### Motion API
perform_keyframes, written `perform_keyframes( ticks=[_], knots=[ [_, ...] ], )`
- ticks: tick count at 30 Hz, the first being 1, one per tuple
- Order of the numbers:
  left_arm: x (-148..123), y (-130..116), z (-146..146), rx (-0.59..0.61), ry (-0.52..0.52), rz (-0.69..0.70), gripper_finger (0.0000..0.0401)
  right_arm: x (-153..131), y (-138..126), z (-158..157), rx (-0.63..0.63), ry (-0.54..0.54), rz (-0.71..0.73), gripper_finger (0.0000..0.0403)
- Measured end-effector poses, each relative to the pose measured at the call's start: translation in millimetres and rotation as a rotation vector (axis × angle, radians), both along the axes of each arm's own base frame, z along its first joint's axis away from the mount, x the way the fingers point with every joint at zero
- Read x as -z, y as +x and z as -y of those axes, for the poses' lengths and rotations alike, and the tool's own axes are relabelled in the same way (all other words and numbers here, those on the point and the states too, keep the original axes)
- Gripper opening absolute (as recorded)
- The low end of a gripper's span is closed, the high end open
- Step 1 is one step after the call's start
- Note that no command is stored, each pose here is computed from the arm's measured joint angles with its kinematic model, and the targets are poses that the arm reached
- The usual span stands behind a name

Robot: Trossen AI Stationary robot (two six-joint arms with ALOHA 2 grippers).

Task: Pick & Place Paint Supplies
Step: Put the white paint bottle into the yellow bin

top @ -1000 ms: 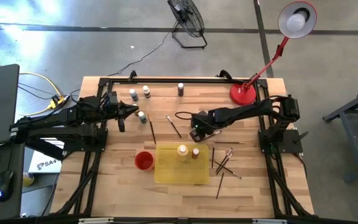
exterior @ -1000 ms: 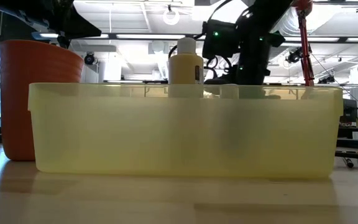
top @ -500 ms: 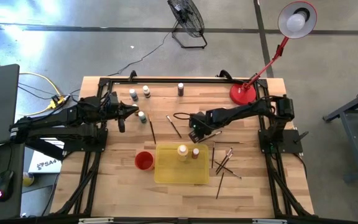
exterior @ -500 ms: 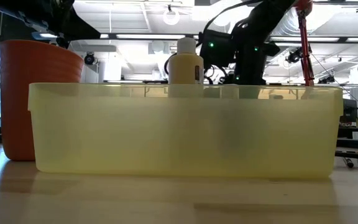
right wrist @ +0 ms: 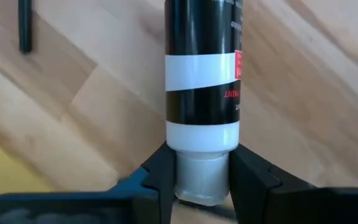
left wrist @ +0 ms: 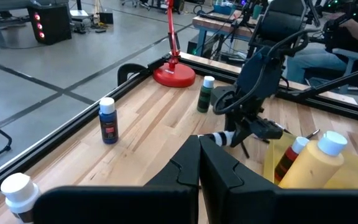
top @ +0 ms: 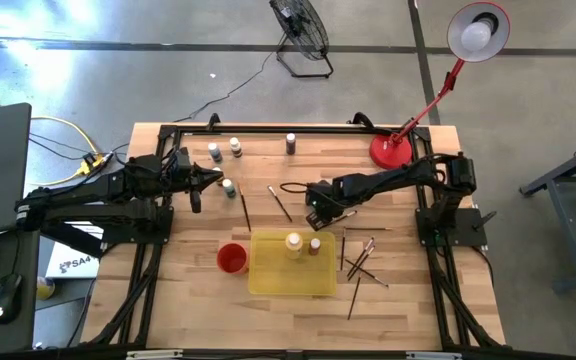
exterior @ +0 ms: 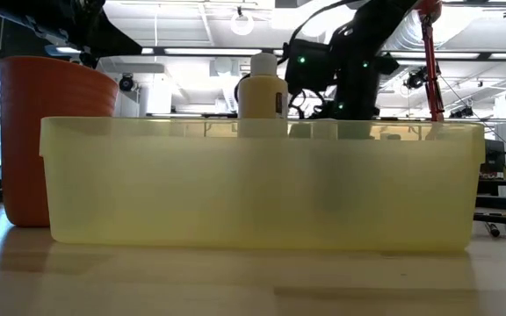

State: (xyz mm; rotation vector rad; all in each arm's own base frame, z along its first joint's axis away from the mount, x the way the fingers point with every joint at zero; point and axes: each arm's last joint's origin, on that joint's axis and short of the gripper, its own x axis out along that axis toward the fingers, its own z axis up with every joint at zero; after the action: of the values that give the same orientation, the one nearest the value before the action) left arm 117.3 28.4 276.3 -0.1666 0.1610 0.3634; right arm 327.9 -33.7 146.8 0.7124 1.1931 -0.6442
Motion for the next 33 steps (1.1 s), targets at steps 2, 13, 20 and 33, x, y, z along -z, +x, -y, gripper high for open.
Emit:
perform_keyframes(
  ticks=[2, 13, 20, 33],
  knots=[
    [0.0, 0.0, 0.0, 0.000, 0.000, 0.000, 0.0000, -6.4, -3.4, -0.4, -0.010, -0.005, -0.004, 0.0106],
    [-0.3, 0.1, 0.0, 0.000, -0.004, 0.005, 0.0000, -81.3, -34.5, -4.7, -0.060, -0.028, 0.121, 0.0106],
    [-0.2, 2.4, 1.7, 0.054, -0.111, 0.038, 0.0010, -148.6, -54.4, -14.3, -0.189, -0.042, 0.163, 0.0106],
    [-64.3, 69.0, -4.0, 0.344, -0.055, -0.088, 0.0139, -197.8, -69.7, -38.1, -0.451, -0.103, 0.051, 0.0106]
  ],
)
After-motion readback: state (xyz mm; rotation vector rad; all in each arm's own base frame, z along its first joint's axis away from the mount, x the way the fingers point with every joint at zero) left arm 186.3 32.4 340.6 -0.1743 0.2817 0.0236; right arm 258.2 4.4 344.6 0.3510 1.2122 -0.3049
